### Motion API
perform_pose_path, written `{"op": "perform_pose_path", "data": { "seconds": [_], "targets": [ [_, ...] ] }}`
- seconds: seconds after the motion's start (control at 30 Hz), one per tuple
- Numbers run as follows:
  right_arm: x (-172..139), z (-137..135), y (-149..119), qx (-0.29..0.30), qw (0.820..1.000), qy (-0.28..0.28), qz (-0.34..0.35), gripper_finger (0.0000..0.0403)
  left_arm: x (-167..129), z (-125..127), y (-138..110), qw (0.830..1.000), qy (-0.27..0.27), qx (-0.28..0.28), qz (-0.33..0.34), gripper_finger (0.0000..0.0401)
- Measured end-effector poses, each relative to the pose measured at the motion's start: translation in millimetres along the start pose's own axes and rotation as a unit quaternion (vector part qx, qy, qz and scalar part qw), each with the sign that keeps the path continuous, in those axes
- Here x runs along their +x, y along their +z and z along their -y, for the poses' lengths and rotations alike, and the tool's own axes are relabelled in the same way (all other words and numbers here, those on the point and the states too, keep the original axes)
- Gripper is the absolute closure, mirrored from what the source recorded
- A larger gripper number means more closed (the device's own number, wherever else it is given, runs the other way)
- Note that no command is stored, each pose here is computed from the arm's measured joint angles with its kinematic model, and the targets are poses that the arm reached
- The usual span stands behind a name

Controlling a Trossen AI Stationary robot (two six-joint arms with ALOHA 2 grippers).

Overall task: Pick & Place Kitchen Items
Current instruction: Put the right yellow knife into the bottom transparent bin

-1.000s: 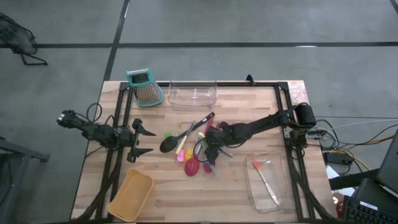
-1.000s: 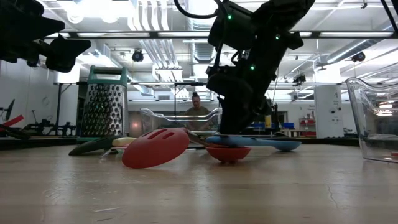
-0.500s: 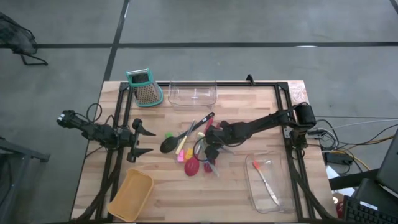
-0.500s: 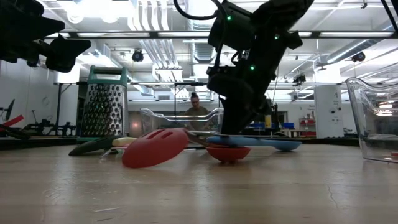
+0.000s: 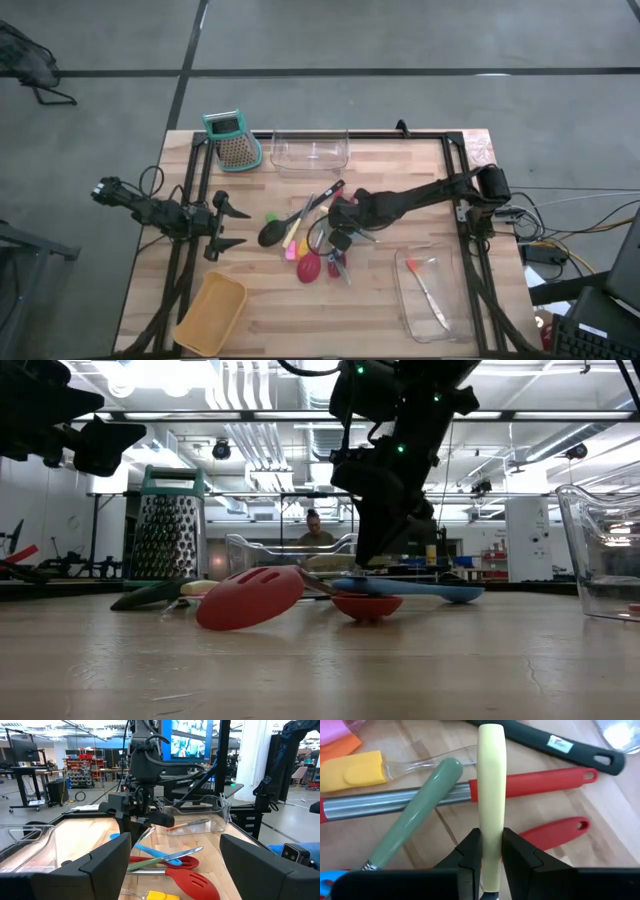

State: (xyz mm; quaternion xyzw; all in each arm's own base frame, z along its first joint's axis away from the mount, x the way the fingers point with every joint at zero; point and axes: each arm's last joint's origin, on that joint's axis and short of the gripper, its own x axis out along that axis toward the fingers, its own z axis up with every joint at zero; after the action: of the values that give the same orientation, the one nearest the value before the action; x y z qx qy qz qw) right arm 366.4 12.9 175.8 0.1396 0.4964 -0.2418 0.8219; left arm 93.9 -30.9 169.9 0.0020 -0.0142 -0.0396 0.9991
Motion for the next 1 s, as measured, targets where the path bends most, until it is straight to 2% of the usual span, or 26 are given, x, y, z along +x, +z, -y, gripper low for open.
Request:
{"op": "perform_pose_path", "data": {
  "seconds": [0.47, 0.7, 1.0],
  "targets": [
    [-34.6, -7.3, 17.0, -0.014, 0.999, -0.018, -0.033, 0.0353, 0.0, 0.0, 0.0, 1.0, 0.0, 0.0, 0.0, 0.0089],
    [-53.9, -17.5, 13.5, -0.012, 0.999, -0.009, -0.034, 0.0354, 0.0, 0.0, 0.0, 1.0, 0.0, 0.0, 0.0, 0.0089],
    [-95.0, -24.3, -1.1, 0.009, 1.0, 0.0, -0.015, 0.0352, 0.0, 0.0, -0.1, 1.0, 0.0, 0.0, 0.0, 0.0089]
  ]
}}
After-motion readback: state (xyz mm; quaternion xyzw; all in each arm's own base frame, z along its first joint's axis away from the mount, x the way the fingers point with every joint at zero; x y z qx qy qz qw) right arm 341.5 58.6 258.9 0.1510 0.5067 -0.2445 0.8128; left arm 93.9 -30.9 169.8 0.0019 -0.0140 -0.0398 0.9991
